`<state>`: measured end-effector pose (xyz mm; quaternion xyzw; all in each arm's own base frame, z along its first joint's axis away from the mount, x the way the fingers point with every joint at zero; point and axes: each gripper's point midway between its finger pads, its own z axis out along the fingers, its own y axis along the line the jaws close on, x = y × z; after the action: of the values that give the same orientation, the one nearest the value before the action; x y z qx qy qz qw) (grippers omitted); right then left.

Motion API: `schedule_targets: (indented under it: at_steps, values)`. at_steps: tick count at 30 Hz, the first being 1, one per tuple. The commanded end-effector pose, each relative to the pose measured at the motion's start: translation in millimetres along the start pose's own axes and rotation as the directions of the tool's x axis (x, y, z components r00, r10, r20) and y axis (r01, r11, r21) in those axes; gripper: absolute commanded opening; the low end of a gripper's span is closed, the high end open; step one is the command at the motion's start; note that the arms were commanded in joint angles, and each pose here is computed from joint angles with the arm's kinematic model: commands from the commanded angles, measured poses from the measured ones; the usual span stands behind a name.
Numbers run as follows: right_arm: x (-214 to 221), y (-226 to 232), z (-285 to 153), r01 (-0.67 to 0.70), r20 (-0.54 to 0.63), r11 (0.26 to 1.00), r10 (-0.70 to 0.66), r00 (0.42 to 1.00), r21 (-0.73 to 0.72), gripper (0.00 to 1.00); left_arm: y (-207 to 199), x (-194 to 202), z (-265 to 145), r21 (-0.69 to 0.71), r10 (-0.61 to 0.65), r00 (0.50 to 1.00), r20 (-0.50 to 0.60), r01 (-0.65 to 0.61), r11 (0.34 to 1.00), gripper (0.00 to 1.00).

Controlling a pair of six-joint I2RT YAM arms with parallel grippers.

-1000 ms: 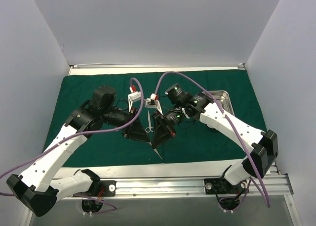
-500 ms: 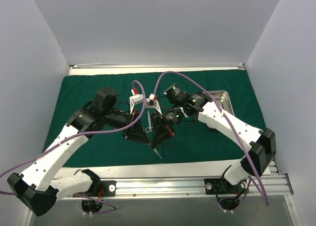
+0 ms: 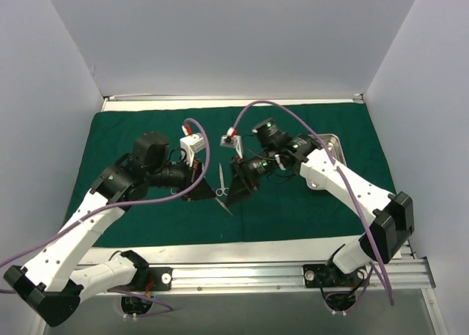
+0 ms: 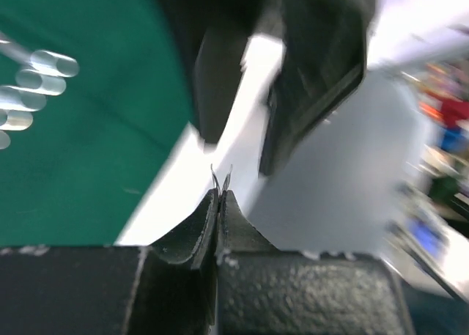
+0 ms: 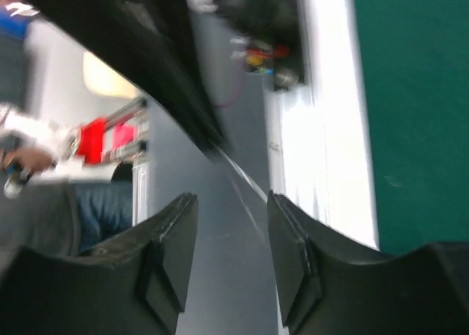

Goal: Open and lay out the surgical kit
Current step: Place the medical item in the surgical kit.

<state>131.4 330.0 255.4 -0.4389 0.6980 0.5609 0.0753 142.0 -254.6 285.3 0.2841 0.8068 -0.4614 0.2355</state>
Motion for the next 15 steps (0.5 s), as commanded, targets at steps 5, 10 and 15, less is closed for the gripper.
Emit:
schedule_targets:
  at_steps: [5,10,15]
  values:
    - [-40.3,-70.2,-70.0,-0.495,0.408,0.803,0.351,0.843,0.331,0.55,49.5,-72.4,-46.8,-0.448,0.323,0.901,0.290,-0.171,0.877,0.02]
    - [-82.7,-75.4,-89.9,-0.679,0.518,0.666,0.481,0.707,0.309,0.57,51.4,-107.4,-52.7,-0.527,0.516,0.801,0.304,-0.310,0.791,0.02]
    - [-136.8,-83.6,-90.3,-0.837,0.598,0.537,0.638,0.485,0.105,0.56,54.8,-133.3,-55.2,-0.593,0.684,0.693,0.227,-0.459,0.661,0.02]
